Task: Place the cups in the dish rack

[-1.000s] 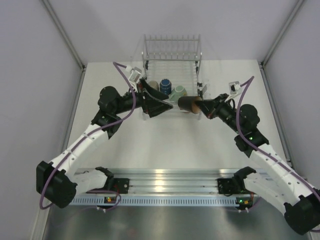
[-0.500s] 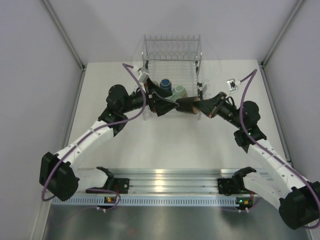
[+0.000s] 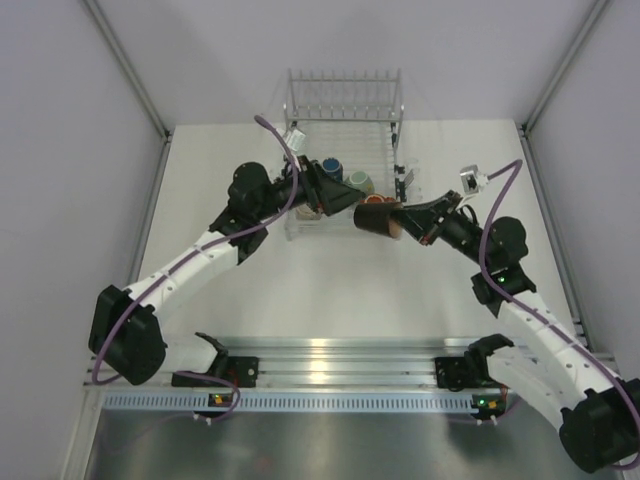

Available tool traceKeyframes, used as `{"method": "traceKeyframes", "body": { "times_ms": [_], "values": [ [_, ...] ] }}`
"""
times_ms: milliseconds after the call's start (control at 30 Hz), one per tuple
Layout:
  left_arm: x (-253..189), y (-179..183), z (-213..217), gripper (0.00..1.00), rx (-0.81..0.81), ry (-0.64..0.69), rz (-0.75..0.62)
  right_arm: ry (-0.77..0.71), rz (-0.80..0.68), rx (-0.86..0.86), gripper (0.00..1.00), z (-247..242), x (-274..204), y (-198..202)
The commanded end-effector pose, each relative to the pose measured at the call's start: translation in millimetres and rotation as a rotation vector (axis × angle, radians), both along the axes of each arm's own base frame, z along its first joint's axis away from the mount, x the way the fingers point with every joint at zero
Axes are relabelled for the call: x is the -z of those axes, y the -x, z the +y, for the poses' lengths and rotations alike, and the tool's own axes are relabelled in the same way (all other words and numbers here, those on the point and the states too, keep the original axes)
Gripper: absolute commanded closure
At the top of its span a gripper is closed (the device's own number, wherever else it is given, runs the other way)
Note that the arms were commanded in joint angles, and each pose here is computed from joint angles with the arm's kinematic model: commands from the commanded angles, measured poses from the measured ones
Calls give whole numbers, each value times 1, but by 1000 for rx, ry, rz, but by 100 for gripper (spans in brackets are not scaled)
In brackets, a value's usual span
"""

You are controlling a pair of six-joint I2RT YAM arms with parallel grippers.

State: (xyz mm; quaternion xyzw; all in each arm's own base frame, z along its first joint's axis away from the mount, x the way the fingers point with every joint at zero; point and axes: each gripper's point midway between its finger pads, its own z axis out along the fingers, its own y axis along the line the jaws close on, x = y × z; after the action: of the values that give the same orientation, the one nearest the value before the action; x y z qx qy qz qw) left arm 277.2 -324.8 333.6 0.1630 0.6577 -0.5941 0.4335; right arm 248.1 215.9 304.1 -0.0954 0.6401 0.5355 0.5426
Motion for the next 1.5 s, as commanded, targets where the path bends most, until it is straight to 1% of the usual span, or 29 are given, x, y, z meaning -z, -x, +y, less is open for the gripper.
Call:
{"method": "traceKeyframes", "body": {
  "times_ms": [0,33,100,167,200,233,300,433,633,733,1133,1467],
  "values": [
    [-58,3,4,1,-27,158,41,39,-271,73,100,-15,-38,8],
    [-59,2,4,1,-24,194,133,36,-315,82,100,-17,-43,12],
    [-55,0,-1,1,-5,212,213,45,-391,128,100,-26,-48,20],
    [-48,1,-7,1,38,227,328,49,-441,178,100,-36,-58,28],
    [-47,1,-9,1,48,232,359,74,-480,203,100,-40,-61,29],
    [-45,3,-11,1,62,243,409,96,-472,219,100,-43,-58,29],
    [-44,7,-15,1,74,248,441,122,-523,267,100,-51,-67,31],
    [-48,16,-22,1,93,276,509,144,-554,296,100,-56,-72,32],
    [-56,27,-27,1,142,298,580,175,-572,299,100,-53,-76,23],
    [-60,29,-28,1,156,303,594,162,-578,299,100,-52,-80,22],
    [-41,27,-37,1,160,285,674,166,-622,285,100,-48,-108,20],
    [-45,22,-49,2,166,295,695,152,-600,263,100,-40,-93,8]
  ]
}}
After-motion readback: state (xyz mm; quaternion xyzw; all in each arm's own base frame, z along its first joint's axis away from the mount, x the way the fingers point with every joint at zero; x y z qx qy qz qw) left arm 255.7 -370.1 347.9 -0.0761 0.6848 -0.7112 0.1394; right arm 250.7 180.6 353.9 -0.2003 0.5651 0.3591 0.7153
